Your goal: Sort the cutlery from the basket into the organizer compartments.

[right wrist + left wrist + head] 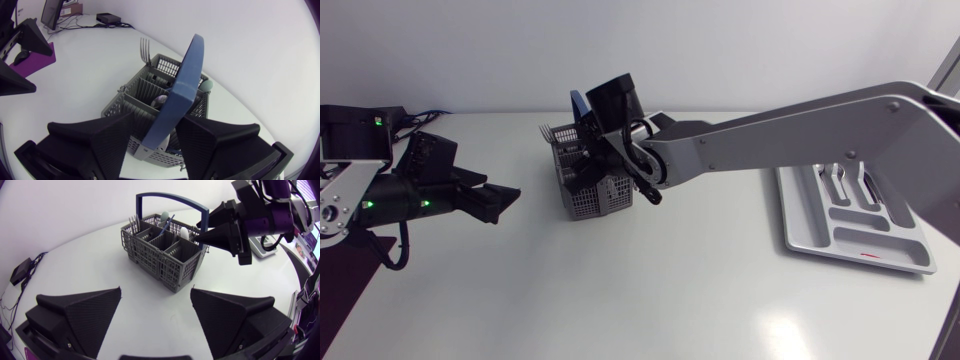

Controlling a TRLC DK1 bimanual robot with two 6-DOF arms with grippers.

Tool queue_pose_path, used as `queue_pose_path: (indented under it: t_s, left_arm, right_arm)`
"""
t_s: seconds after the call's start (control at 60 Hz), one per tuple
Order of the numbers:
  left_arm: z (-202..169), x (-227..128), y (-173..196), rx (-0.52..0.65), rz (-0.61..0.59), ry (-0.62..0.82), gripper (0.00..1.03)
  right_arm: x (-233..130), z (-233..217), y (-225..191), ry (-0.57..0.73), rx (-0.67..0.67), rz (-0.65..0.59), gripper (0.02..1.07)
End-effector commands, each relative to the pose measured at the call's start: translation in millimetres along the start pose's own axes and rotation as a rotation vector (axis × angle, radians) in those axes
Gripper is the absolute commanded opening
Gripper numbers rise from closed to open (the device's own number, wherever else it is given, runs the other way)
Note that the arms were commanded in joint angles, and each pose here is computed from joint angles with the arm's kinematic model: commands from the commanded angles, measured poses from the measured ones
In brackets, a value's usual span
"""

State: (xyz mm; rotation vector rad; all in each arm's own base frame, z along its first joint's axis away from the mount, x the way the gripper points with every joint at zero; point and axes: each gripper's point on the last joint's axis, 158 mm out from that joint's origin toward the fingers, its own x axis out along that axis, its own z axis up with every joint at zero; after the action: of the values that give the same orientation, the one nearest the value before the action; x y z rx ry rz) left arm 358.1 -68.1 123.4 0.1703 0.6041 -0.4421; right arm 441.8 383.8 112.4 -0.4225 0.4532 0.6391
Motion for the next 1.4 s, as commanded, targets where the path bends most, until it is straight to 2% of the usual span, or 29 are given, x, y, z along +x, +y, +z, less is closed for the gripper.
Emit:
queue_pose_path:
  t_s: [0.0,0.017,0.117,0.15,0.3,0.45,0.817,0.933,0.967,1.017,1.033,1.067,1.083,1.15,1.217,1.383]
  left_arm:
    - [-11.4,2.6,-0.5,0.005,-0.008,0.015,0.96]
    - [-11.7,2.4,-0.7,0.005,-0.008,0.015,0.96]
    - [-13.3,1.7,-1.5,0.006,-0.007,0.012,0.96]
    - [-12.8,1.0,-1.6,0.006,-0.006,0.008,0.96]
    - [-10.9,-0.6,-2.8,0.007,-0.006,0.001,0.96]
    - [-9.2,-2.0,-5.0,0.009,-0.008,-0.003,0.96]
    - [-16.9,-11.1,-24.5,0.038,-0.043,0.013,0.96]
    - [-18.0,-10.6,-31.9,0.048,-0.062,0.019,0.96]
    - [-18.8,-10.0,-34.1,0.05,-0.068,0.023,0.96]
    - [-19.2,-7.6,-39.5,0.057,-0.084,0.031,0.96]
    - [-18.8,-5.1,-41.4,0.059,-0.092,0.036,0.96]
    - [-18.4,-2.2,-43.2,0.062,-0.1,0.043,0.96]
    - [-16.6,1.2,-45.7,0.065,-0.11,0.048,0.96]
    - [-11.3,6.8,-43.9,0.06,-0.114,0.054,0.96]
    - [-5.3,12.6,-41.5,0.058,-0.116,0.059,0.96]
    - [11.1,29.5,-32.2,0.061,-0.116,0.061,0.96]
  right_arm:
    - [9.3,-5.2,4.9,0.0,0.011,-0.003,0.34]
    - [9.9,-6.1,4.2,0.0,0.011,-0.004,0.33]
    - [9.9,-6.0,1.1,-0.011,0.032,-0.008,0.14]
    - [9.0,-4.3,0.3,-0.016,0.034,-0.011,0.12]
    - [-2.1,-12.1,3.5,0.007,0.029,0.012,0.12]
    - [-31.8,-34.6,9.2,0.043,0.012,0.061,0.13]
    - [-142.2,-106.1,-15.6,0.039,0.035,0.184,0.15]
    - [-166.4,-119.8,-20.1,0.03,0.031,0.203,0.16]
    - [-170.0,-122.3,-20.7,0.03,0.03,0.209,0.21]
    - [-172.7,-122.9,-19.8,0.027,0.024,0.211,0.35]
    - [-175.2,-120.1,-19.4,0.017,0.022,0.213,0.49]
    - [-178.8,-117.6,-16.8,0.01,0.016,0.217,0.61]
    - [-184.4,-111.6,-16.0,-0.008,0.009,0.215,0.73]
    - [-199.9,-100.9,-12.6,-0.038,-0.011,0.206,0.87]
    - [-215.8,-95.0,-12.3,-0.064,-0.022,0.201,0.94]
    - [-250.8,-101.5,-15.2,-0.092,-0.059,0.177,0.94]
